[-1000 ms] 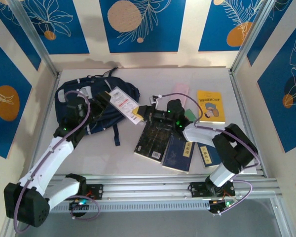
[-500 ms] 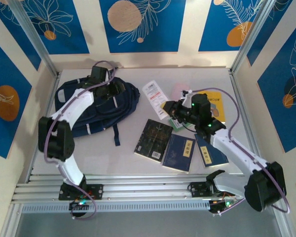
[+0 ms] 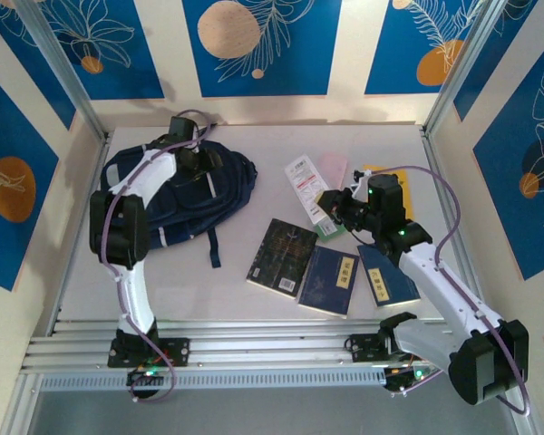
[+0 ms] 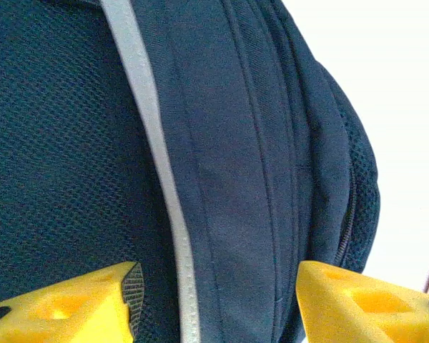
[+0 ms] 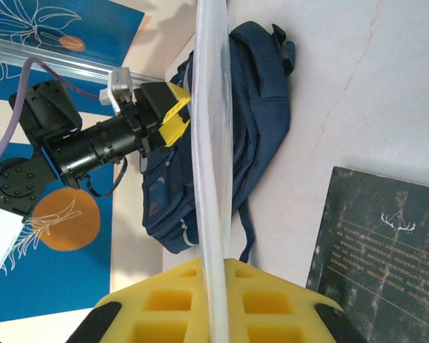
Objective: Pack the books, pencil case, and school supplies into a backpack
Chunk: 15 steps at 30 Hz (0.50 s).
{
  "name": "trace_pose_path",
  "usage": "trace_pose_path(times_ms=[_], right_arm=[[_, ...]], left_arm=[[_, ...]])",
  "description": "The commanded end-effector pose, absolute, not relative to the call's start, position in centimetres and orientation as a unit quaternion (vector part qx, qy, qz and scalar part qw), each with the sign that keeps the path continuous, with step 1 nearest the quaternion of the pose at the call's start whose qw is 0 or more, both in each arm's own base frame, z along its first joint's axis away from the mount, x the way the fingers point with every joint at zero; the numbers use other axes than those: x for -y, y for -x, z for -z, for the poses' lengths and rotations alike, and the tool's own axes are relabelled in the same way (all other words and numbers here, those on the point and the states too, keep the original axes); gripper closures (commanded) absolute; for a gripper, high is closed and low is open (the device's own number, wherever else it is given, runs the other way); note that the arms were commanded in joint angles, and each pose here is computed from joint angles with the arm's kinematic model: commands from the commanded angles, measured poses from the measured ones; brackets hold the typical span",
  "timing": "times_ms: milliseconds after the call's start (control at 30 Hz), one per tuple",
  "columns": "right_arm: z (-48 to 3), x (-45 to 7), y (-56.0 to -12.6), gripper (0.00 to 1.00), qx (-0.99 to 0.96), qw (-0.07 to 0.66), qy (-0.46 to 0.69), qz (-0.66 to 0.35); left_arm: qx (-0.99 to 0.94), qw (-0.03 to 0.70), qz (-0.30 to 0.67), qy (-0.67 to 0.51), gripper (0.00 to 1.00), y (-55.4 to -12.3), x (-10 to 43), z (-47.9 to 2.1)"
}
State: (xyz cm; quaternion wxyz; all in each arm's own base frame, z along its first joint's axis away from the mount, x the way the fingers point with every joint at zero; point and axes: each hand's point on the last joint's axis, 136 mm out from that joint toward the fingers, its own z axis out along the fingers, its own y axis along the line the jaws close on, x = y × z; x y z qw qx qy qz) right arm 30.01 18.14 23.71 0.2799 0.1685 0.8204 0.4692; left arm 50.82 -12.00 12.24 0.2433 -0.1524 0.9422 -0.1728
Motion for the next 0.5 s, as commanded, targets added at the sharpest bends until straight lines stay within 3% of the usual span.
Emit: trace_pose_path(times_ms=[0,233,467], right_arm=[[-23.0,-18.5,-30.0,0.99,-0.823,0.269,-0.156,-0.475],[-22.4,-19.2,-30.5,0.99,-0.822,0.248,-0.156,-0.489],[-21.5,-19.5,-30.4,1.00,-0.824,0.235,-0.149,-0.493]], left_arm=[[-0.938,0.250,0.184,0.155,0.42,-51.2,11.4,-13.0],[-0.936,0.228,0.217,0.155,0.43,-52.2,12.8,-11.3],[-0.931,0.214,0.256,0.148,0.61,-53.7,14.4,-10.2]])
